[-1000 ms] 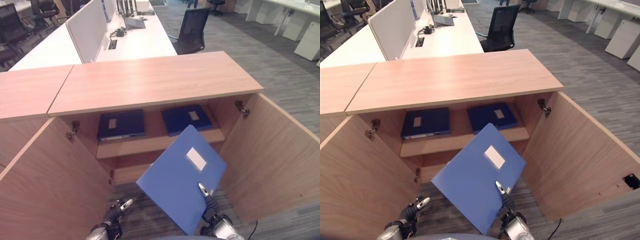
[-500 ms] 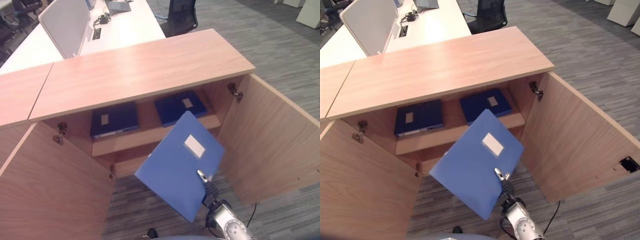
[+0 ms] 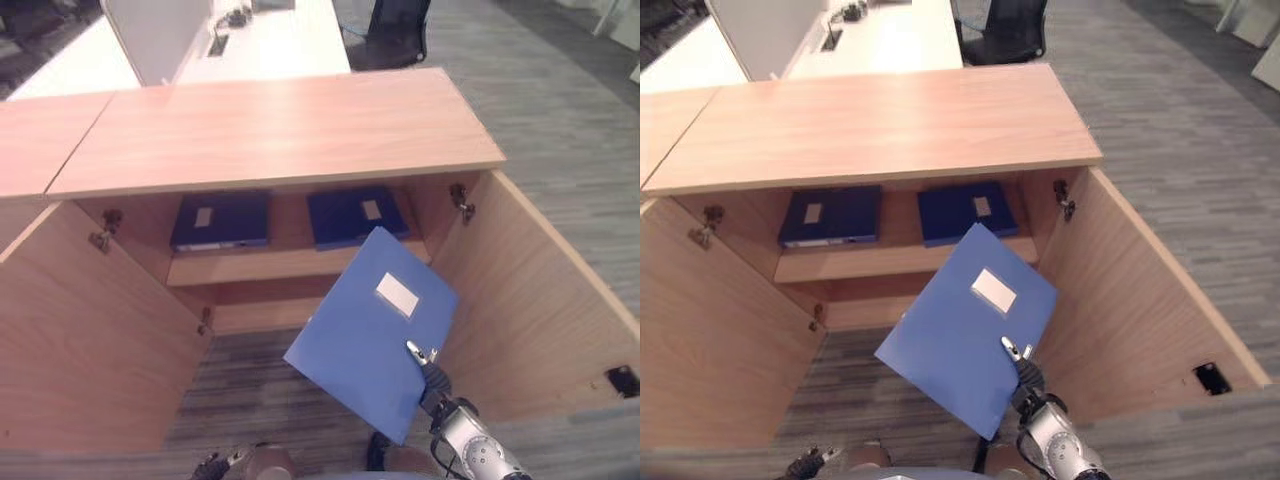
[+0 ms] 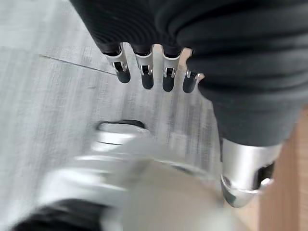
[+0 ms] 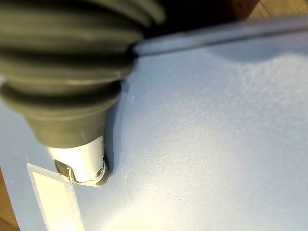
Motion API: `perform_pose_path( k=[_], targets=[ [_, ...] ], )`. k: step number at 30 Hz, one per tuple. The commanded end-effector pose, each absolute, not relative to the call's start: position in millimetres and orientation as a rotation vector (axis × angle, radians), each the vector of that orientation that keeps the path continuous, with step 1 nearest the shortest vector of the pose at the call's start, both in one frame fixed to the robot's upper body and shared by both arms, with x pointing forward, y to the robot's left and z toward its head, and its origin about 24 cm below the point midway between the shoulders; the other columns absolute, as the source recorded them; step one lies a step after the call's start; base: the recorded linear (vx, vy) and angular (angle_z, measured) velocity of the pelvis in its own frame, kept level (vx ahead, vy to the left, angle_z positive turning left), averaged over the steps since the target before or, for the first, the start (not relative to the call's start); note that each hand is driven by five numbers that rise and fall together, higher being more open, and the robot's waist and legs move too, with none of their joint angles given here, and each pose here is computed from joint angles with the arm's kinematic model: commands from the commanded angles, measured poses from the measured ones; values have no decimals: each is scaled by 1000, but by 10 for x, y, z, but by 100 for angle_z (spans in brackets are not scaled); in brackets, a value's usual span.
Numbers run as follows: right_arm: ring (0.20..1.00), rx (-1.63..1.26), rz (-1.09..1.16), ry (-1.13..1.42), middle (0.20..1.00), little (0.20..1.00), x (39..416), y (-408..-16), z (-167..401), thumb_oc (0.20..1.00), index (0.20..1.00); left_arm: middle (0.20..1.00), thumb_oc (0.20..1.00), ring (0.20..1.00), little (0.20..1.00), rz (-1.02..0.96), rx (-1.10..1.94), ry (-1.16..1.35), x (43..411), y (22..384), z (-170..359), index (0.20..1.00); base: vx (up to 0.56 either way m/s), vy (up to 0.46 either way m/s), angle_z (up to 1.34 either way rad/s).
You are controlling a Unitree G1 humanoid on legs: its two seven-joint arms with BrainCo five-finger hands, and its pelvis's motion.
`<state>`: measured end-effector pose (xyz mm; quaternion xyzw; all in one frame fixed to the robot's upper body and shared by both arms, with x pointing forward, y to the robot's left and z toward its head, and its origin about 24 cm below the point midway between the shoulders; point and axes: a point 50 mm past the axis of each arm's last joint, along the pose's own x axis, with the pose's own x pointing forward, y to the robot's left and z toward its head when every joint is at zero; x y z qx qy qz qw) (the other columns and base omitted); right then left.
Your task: Put the empty folder in the office cabinet
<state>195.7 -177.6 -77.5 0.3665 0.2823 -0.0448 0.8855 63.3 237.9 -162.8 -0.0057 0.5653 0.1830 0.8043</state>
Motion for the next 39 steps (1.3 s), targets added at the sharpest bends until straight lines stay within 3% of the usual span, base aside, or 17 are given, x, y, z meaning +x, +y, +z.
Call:
perform_pose_path(
  k=[1, 8, 21, 29, 39],
  targets=[
    [200, 728, 35, 387, 200, 200, 2289, -1705, -380, 200, 200, 1000, 1000, 1000, 1000, 392, 63, 1221, 624, 2445, -1620, 1000, 55, 80, 14],
    [200, 700, 77, 296, 200, 200, 2514, -1635, -169, 200, 200, 1000, 1000, 1000, 1000, 359, 141, 1238, 602, 2443, -1629, 1000, 19, 140, -20],
    [200, 572, 176, -81, 200, 200, 3048, -1569, 802, 200, 200, 1000, 1000, 1000, 1000, 276, 231, 967, 1190, 2443, -1394, 1000, -71, 84, -6],
    [200, 481, 186, -201, 200, 200, 3117, -1548, 1099, 200, 200, 1000, 1000, 1000, 1000, 253, 252, 906, 1270, 2443, -1315, 1000, 16, 60, 6],
    [200, 467, 232, -151, 200, 200, 3045, -1452, 974, 200, 200, 1000, 1000, 1000, 1000, 148, 345, 785, 1378, 2592, -1051, 1000, 91, 117, 5]
  ],
)
